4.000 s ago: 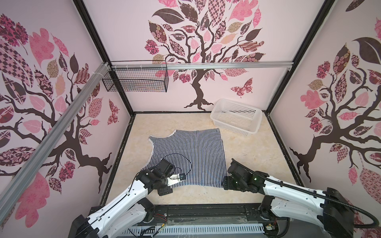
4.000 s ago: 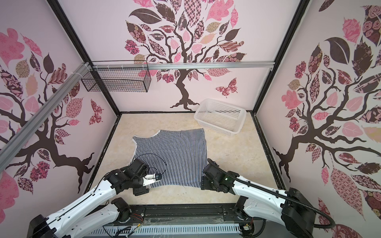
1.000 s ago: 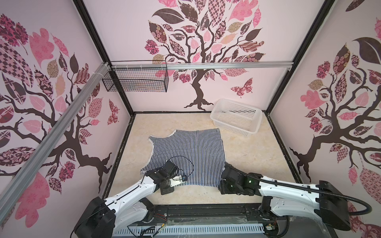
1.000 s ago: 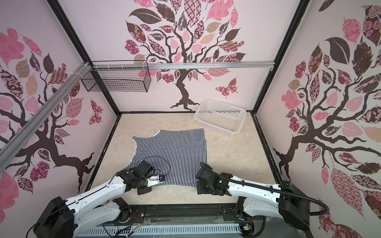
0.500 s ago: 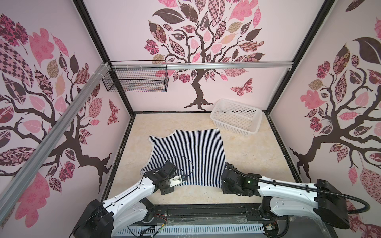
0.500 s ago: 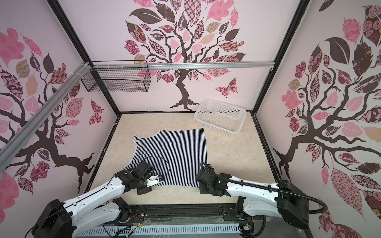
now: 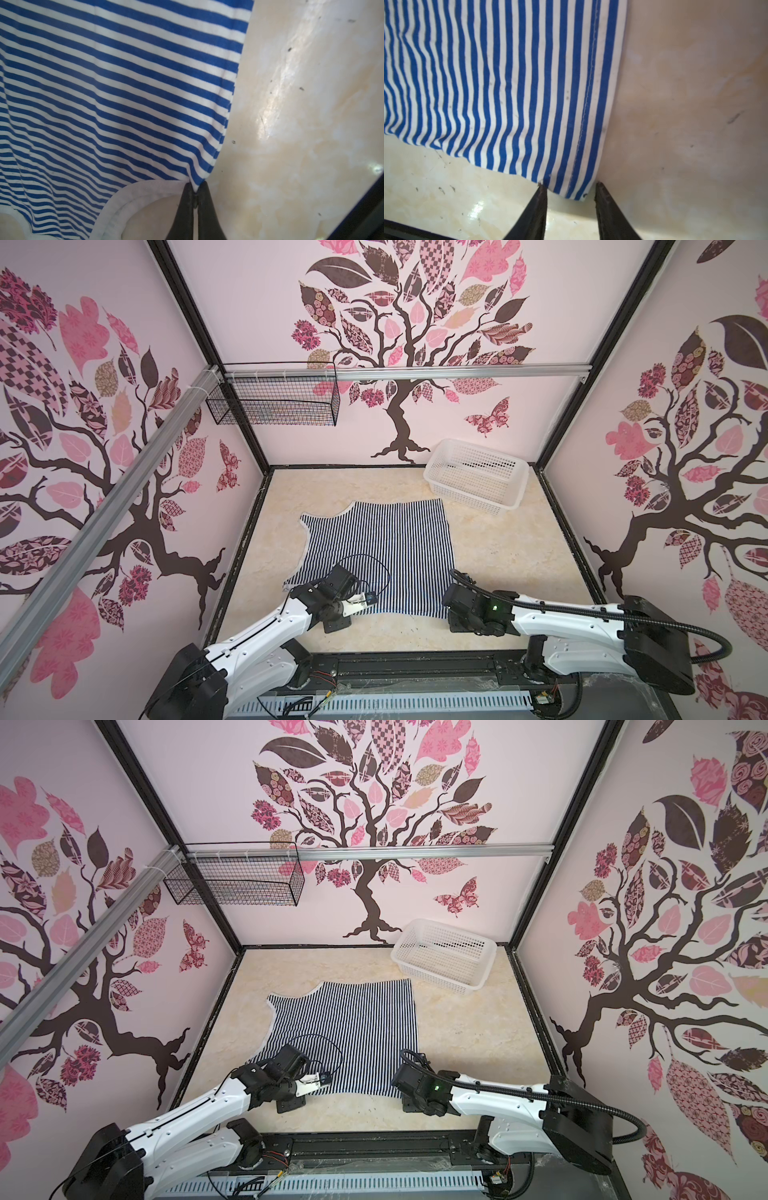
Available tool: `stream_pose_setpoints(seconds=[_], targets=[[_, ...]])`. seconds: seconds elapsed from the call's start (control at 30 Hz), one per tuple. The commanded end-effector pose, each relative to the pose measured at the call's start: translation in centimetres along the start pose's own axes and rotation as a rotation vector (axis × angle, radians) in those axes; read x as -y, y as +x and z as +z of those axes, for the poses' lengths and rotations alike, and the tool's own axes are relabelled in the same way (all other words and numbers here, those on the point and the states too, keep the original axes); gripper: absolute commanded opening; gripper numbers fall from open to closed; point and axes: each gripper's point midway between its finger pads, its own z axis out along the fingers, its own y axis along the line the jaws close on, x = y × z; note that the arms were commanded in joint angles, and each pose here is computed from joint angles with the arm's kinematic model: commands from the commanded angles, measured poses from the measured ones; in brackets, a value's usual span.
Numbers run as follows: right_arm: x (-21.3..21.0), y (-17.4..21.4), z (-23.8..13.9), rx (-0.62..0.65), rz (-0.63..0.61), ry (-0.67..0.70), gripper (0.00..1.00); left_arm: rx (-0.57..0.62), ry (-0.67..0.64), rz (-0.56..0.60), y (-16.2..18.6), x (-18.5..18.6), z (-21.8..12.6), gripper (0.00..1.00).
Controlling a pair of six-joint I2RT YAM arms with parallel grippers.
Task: Fold and stack the tank tops
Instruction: 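Close the right gripper on the other near hem corner, then lift the near hem with both grippers and fold it toward the far edge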
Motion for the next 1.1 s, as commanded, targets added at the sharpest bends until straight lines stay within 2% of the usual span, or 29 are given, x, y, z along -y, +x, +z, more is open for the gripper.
stream_pose_setpoints(seconds=[0.0, 0.2, 0.4, 0.5, 0.63, 1.07], targets=[[1.3, 0.1, 0.5, 0.006, -0.012, 0.061, 0.39, 0.004, 0.002, -0.004, 0.2, 0.3, 0.2, 0.06], [1.2, 0.4, 0.7, -0.015, -0.032, 0.06, 0.29, 0.002, -0.001, -0.005, 0.2, 0.3, 0.2, 0.06], [1.3, 0.8, 0.2, -0.042, -0.063, 0.056, 0.27, 0.002, -0.006, -0.004, 0.2, 0.2, 0.2, 0.06], [1.3, 0.8, -0.2, -0.04, -0.074, 0.05, 0.19, 0.003, -0.01, -0.006, 0.2, 0.1, 0.2, 0.06], [0.6, 0.9, -0.7, -0.047, -0.092, -0.001, 0.0, 0.009, -0.02, -0.01, 0.0, -0.2, 0.0, 0.05], [-0.9, 1.1, -3.0, -0.072, -0.141, -0.09, 0.0, 0.051, -0.018, -0.017, 0.0, 0.2, -2.6, 0.03]])
